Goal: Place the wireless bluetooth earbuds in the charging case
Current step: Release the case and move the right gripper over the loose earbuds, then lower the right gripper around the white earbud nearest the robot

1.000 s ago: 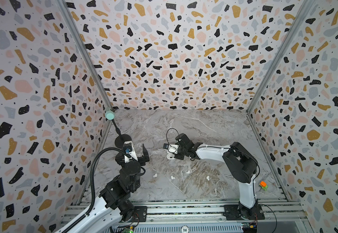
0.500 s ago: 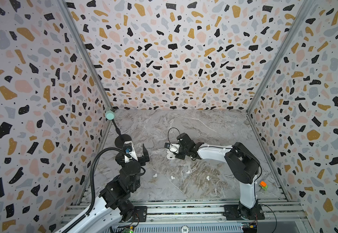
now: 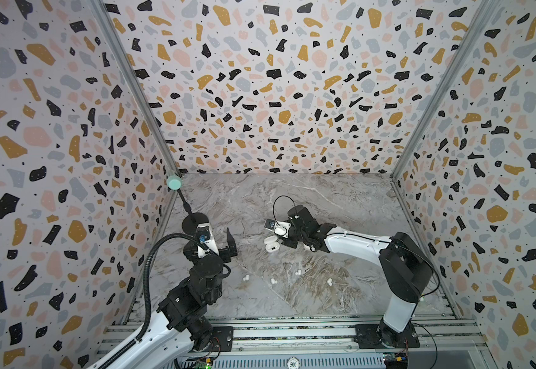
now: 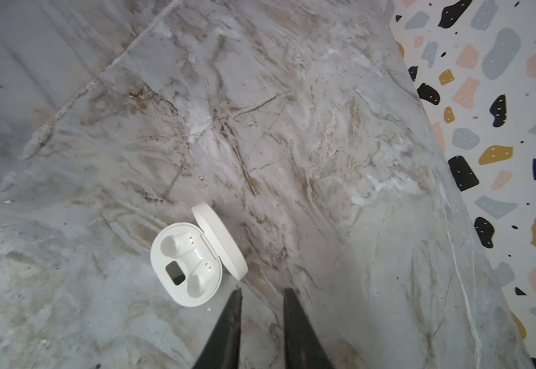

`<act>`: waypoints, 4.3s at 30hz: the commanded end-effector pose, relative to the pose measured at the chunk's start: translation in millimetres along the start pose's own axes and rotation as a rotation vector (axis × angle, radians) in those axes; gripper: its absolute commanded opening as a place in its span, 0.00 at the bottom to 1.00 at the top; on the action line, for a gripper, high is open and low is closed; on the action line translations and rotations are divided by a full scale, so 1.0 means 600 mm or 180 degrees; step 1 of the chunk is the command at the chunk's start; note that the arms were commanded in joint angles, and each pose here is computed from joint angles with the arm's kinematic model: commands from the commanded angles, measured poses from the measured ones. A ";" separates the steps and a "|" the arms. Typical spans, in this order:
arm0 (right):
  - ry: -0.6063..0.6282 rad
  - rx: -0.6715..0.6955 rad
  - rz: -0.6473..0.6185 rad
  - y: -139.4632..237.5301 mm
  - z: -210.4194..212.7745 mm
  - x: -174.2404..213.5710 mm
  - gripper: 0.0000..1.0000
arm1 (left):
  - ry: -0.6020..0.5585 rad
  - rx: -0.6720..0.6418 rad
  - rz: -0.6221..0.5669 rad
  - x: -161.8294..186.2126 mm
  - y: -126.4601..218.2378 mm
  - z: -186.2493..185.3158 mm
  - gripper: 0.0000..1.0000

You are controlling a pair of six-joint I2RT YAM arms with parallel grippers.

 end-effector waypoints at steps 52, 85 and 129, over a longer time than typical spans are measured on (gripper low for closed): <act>-0.2471 -0.0290 0.0863 0.088 0.304 -0.085 0.62 | 0.0264 0.0068 0.0106 0.006 0.011 0.013 1.00; -0.2610 -0.0305 0.1059 0.024 0.288 -0.051 0.38 | 0.0205 0.0195 0.0162 0.010 0.010 0.000 1.00; -0.2628 -0.0239 0.1268 0.001 0.297 -0.013 0.32 | 0.0173 0.0266 0.0209 0.015 0.009 -0.009 1.00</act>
Point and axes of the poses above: each gripper's point midway between its finger pads, its own y axis back along the fingers, its own z axis along the line the jaws close on, x = y × z, the point moved 1 cm from there along y, back along the fingers, and after that the axes turned 11 degrees about y, right-handed, at the moved point
